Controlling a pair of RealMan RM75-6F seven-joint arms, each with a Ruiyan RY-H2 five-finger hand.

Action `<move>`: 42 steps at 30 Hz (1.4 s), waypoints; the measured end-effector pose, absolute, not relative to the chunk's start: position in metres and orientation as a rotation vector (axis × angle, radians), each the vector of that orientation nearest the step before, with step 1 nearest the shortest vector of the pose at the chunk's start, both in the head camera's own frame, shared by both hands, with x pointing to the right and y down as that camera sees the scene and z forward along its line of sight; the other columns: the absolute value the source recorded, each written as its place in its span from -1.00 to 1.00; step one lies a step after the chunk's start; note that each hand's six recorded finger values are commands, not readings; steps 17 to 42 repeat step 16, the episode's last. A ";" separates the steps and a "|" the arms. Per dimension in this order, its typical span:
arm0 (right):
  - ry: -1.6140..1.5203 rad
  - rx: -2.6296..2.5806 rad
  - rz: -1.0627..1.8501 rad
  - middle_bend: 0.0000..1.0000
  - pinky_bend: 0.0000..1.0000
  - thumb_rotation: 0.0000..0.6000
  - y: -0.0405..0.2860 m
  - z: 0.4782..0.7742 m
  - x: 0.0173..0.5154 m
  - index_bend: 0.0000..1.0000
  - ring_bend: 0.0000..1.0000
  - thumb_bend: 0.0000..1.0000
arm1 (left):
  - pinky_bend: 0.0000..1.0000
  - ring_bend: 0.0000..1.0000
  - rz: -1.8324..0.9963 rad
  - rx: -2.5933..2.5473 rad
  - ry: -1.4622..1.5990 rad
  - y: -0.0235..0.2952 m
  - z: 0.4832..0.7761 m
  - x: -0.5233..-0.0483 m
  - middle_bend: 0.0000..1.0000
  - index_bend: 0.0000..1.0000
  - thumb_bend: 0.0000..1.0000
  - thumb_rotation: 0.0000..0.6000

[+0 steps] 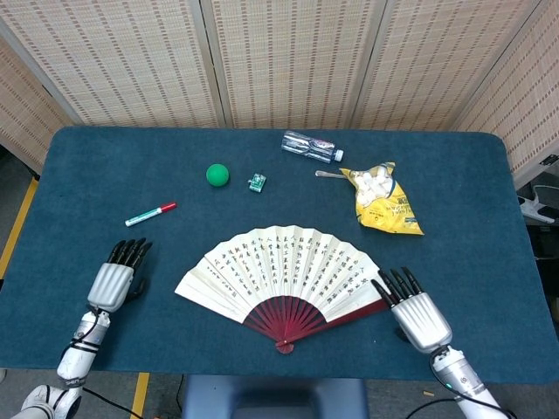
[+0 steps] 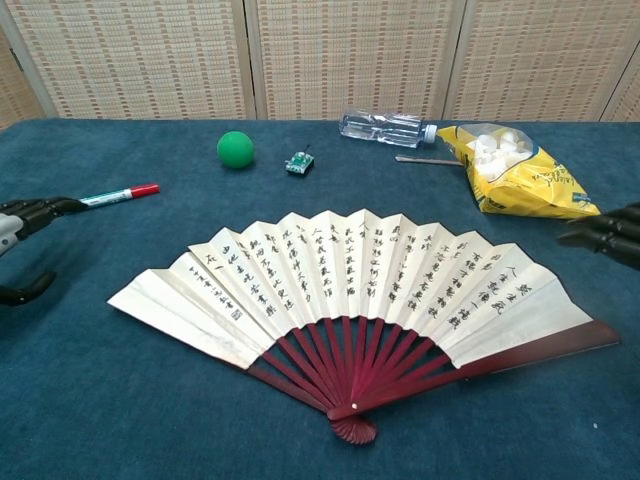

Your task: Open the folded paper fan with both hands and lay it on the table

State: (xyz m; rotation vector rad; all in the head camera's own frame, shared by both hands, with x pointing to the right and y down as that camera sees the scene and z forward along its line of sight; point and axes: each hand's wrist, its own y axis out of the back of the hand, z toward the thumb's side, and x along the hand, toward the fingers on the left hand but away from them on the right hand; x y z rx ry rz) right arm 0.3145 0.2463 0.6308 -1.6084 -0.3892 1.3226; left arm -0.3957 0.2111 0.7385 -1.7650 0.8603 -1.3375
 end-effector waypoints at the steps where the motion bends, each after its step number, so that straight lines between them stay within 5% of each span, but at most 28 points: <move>1: -0.431 -1.592 1.322 -1.00 -1.00 0.85 0.243 0.624 0.318 -1.00 -1.00 -0.87 | -0.89 -1.00 -1.330 -1.786 0.876 0.212 0.735 -0.396 -1.00 -1.00 -0.04 1.00; 16: -0.972 -1.268 1.479 -1.00 -1.00 0.84 0.255 0.506 0.436 -1.00 -1.00 -0.87 | -0.91 -1.00 -1.363 -1.800 0.966 0.243 0.602 -0.421 -1.00 -1.00 -0.15 1.00; 42: -0.972 -1.268 1.479 -1.00 -1.00 0.84 0.255 0.506 0.436 -1.00 -1.00 -0.87 | -0.91 -1.00 -1.363 -1.800 0.966 0.243 0.602 -0.421 -1.00 -1.00 -0.15 1.00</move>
